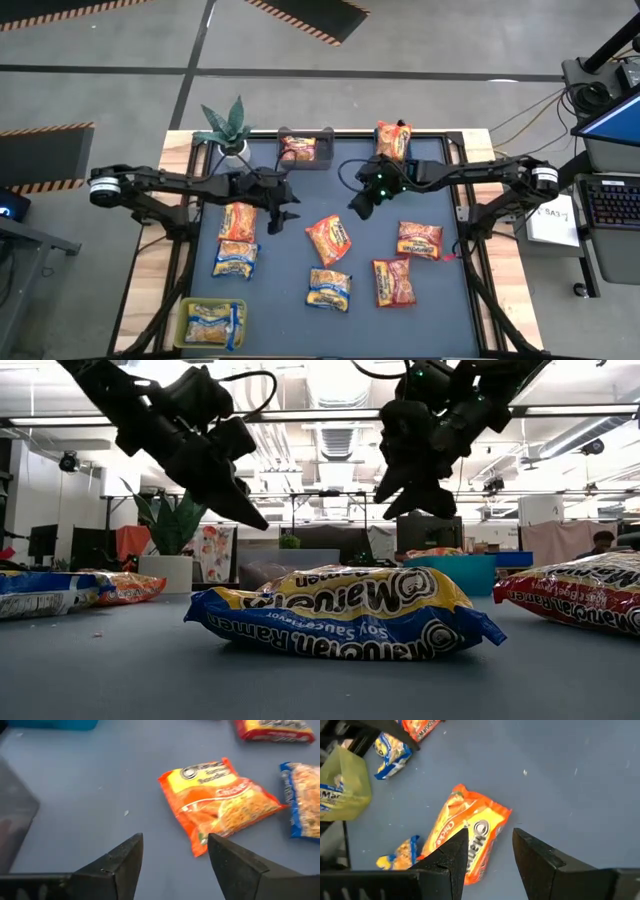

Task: Sort Maruchan noodles
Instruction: Put the right orange noodle pack into the blue bin

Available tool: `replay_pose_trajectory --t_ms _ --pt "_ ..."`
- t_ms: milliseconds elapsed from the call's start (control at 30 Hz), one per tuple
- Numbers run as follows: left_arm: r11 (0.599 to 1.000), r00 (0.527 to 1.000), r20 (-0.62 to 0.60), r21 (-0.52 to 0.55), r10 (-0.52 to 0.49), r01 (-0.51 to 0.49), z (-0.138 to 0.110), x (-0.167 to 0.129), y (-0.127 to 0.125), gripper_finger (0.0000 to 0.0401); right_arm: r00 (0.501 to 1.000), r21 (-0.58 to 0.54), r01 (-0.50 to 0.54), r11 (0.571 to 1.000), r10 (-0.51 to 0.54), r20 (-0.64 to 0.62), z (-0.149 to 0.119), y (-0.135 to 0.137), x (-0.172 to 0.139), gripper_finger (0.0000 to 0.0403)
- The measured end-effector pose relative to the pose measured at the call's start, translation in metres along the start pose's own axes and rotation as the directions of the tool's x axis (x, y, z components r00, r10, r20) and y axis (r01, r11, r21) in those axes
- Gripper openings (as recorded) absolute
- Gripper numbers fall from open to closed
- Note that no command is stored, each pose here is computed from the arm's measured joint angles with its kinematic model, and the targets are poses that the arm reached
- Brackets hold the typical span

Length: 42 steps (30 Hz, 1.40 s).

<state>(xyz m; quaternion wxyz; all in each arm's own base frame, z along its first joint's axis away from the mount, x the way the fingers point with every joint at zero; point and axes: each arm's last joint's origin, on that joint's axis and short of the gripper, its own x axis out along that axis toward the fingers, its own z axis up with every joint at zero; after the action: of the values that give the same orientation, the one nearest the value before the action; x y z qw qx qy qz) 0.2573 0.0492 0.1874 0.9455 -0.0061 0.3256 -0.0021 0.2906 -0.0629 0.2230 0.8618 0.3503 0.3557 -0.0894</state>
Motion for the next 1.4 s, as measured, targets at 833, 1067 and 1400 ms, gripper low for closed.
replay_pose_trajectory --t_ms 833,1067,1400 --pt "0.982 0.978 0.095 0.046 -0.188 0.185 -0.022 0.073 -0.052 0.0004 0.997 0.086 0.053 0.995 -0.048 -0.059 -0.067 0.032 0.036 0.0142" --pt "0.982 0.98 0.065 0.027 -0.186 0.184 -0.032 0.083 -0.051 0.0001 0.997 0.159 0.064 0.985 -0.056 -0.056 -0.067 0.031 0.036 0.0192" --pt "0.984 0.983 0.03 -0.003 -0.179 0.18 -0.04 0.09 -0.051 0.0 0.996 0.189 0.077 0.979 -0.066 -0.064 -0.07 0.026 0.054 0.0293"
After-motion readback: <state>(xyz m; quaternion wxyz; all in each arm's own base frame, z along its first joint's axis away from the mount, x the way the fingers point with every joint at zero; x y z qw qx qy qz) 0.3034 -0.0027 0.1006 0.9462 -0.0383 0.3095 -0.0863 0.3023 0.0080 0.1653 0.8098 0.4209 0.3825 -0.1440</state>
